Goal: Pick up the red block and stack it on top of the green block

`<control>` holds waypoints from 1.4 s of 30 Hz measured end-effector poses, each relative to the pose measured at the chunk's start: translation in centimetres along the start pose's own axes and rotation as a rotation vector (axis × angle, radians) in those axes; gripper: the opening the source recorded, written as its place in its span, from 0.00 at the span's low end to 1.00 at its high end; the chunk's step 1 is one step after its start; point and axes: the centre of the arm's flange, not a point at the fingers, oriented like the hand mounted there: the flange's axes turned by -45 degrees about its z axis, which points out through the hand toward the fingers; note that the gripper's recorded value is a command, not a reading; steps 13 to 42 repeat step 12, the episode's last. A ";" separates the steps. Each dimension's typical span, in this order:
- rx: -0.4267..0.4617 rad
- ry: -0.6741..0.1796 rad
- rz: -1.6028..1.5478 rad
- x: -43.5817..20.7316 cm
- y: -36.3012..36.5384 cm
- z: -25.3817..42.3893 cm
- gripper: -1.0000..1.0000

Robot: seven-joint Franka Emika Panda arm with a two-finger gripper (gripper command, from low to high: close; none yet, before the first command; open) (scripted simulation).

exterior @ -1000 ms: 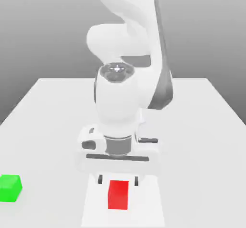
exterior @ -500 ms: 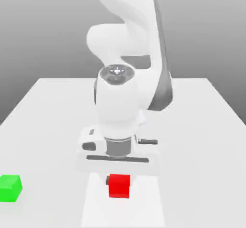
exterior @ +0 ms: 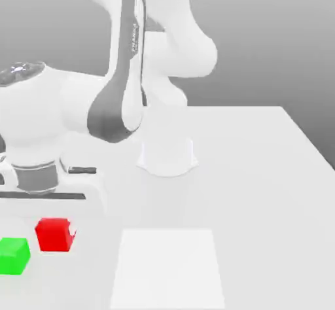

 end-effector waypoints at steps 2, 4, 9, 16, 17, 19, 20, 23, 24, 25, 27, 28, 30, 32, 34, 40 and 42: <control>-0.003 0.003 -0.009 -0.9 3.0 -0.6 0.00; -0.006 0.008 -0.018 -1.9 5.6 -0.8 0.00; -0.008 0.009 -0.022 -2.2 6.7 4.5 1.00; -0.008 0.009 -0.022 -2.2 6.7 4.5 1.00; -0.008 0.009 -0.022 -2.2 6.7 4.5 1.00; -0.008 0.009 -0.022 -2.2 6.7 4.5 1.00; -0.008 0.009 -0.022 -2.2 6.7 4.5 1.00; -0.008 0.009 -0.022 -2.2 6.7 4.5 1.00; -0.008 0.009 -0.022 -2.2 6.7 4.5 1.00; -0.008 0.009 -0.022 -2.2 6.7 4.5 1.00; -0.008 0.009 -0.022 -2.2 6.7 4.5 1.00; -0.008 0.009 -0.022 -2.2 6.7 4.5 1.00; -0.008 0.009 -0.022 -2.2 6.7 4.5 1.00; -0.008 0.009 -0.022 -2.2 6.7 4.5 1.00; -0.008 0.009 -0.022 -2.2 6.7 4.5 1.00; -0.008 0.009 -0.022 -2.2 6.7 4.5 1.00; -0.008 0.009 -0.022 -2.2 6.7 4.5 1.00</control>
